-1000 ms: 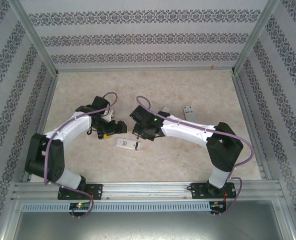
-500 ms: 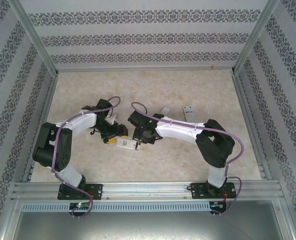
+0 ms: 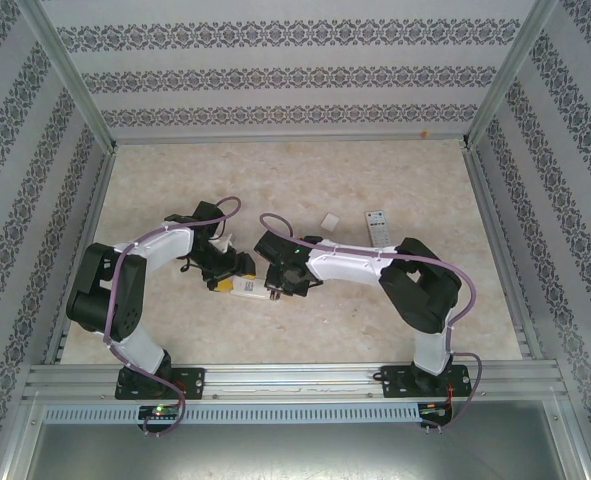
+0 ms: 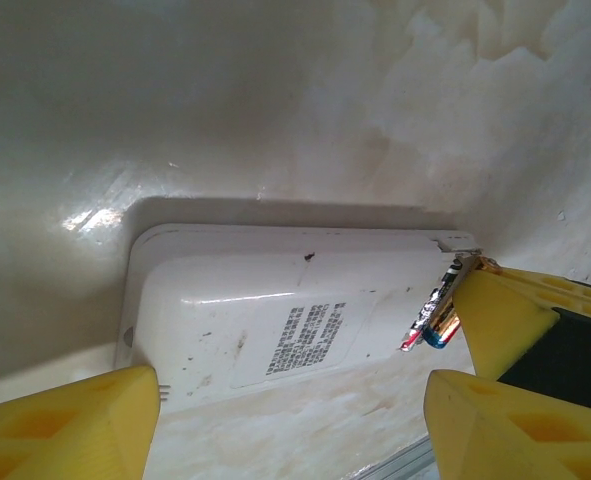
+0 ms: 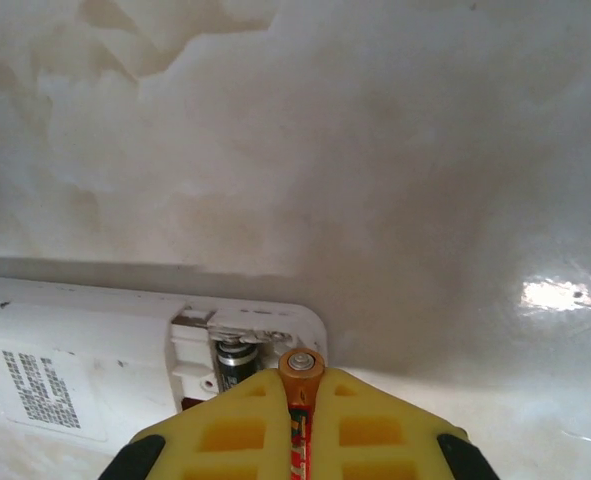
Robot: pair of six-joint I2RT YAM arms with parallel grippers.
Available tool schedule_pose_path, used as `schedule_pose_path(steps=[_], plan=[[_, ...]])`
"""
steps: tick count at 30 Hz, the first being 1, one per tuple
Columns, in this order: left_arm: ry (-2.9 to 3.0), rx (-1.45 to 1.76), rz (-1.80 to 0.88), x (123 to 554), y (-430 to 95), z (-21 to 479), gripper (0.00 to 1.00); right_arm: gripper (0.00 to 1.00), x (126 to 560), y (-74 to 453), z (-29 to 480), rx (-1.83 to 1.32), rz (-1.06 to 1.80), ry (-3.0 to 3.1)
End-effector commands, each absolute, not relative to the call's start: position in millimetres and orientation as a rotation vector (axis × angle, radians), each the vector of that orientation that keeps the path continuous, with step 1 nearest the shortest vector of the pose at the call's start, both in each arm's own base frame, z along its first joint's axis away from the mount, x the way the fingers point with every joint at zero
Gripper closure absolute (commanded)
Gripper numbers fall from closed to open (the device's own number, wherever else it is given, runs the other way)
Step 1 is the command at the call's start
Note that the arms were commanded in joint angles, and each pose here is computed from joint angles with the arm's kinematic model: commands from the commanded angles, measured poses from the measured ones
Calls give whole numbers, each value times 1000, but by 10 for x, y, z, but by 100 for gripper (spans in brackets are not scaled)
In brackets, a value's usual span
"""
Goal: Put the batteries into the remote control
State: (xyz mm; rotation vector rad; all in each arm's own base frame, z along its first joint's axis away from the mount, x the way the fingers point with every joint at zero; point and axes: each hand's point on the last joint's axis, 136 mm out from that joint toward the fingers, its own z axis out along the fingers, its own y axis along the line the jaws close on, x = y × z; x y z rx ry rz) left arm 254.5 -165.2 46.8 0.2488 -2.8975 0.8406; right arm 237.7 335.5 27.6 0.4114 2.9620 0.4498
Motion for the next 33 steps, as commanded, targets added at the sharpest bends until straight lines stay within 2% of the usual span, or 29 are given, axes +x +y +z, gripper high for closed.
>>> schedule_pose_path(steps=[1,33], plan=[[-2859,278,850,2488,-1644,412,28,91,2314,3399,149,425,459,2978],[-2860,279,850,2483,-1640,415,28,92,2483,3483,371,342,509,2809]])
